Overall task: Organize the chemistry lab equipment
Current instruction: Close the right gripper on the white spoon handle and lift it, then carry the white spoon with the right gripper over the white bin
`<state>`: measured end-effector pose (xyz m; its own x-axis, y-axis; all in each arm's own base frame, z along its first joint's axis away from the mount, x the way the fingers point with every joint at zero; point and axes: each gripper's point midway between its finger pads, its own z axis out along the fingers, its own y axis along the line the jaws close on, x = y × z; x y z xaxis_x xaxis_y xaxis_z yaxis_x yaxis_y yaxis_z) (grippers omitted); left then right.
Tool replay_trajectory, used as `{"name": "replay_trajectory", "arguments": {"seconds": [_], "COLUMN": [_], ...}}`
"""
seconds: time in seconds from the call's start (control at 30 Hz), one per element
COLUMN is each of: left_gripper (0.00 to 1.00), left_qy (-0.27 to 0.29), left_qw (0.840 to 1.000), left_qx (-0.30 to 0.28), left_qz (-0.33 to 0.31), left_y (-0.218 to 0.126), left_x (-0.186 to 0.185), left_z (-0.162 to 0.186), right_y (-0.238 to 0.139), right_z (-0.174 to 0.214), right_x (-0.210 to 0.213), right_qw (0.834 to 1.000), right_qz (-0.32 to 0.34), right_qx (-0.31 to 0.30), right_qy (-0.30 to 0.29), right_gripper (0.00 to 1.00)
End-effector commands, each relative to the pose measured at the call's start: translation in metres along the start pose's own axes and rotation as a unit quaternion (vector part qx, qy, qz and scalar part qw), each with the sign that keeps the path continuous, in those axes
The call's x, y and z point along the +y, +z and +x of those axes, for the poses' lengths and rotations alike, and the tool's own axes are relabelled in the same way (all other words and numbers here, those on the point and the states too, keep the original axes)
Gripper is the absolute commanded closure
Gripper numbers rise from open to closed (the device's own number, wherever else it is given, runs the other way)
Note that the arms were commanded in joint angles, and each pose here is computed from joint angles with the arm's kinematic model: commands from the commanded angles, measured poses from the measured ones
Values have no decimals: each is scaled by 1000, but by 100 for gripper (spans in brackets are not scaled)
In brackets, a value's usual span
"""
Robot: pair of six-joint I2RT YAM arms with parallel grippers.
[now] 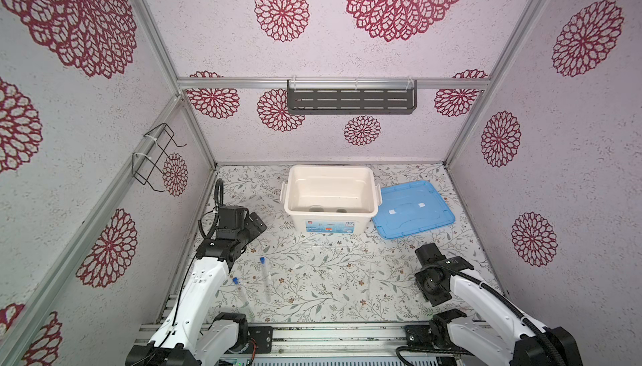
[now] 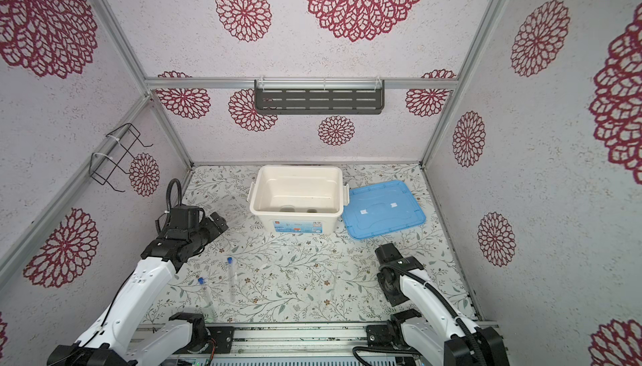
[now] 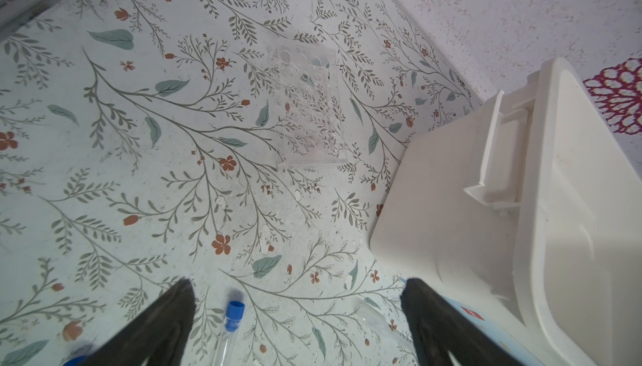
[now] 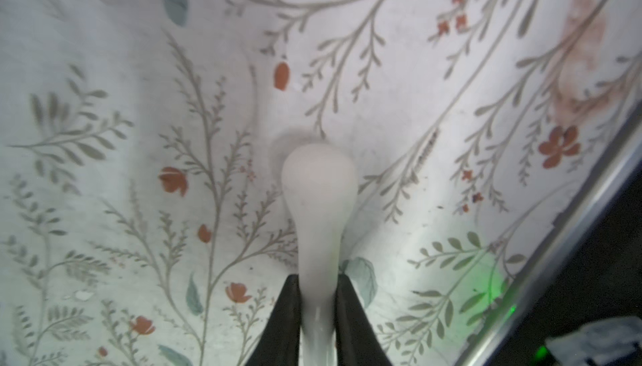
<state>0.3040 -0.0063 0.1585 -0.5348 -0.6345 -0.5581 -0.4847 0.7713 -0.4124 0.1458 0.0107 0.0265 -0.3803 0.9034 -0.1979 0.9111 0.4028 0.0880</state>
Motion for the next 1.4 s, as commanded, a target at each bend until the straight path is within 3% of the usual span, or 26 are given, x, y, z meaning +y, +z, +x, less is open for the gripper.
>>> {"name": "replay_trajectory", "arguments": {"seconds": [0.0,0.23,0.47,0.63,0.8,0.93,1.13,1.27,1.37], "left_gripper": [3,3,3,3,3,2,3,3,3], "left_qy": [-5,-6,-8,-2,3,3,-2,-25,-25], "left_qw": [1000,1000,1000,1000,999,999,999,999,998], "left_qx": [-22,-22,-24,-28,-35,-40,-37,-29,-17], "left_qz": [14,10,10,7,-5,-6,-2,25,51], "left_y": [-5,-4,-4,-7,-11,-12,-11,-11,-12], "left_x": [-11,-10,-10,-13,-11,-10,-10,-21,-32], "left_z": [-16,-16,-18,-24,-30,-30,-28,-27,-26], "right_y": [-17,-16,-29,-59,-117,-173,-223,-246,-255], "right_z": [-22,-9,-6,-7,-22,-26,13,32,57], "right_x": [15,42,76,109,154,203,290,340,364], "right_qw": [997,989,965,942,898,839,703,632,565], "right_qz": [-18,-66,-102,-166,-235,-290,-395,-396,-396], "right_qx": [-51,-25,-41,-55,-111,-152,-142,-206,-239], "right_qy": [-51,-131,-238,-286,-355,-436,-574,-634,-683], "right_gripper": [81,80,85,85,89,89,89,88,88]}}
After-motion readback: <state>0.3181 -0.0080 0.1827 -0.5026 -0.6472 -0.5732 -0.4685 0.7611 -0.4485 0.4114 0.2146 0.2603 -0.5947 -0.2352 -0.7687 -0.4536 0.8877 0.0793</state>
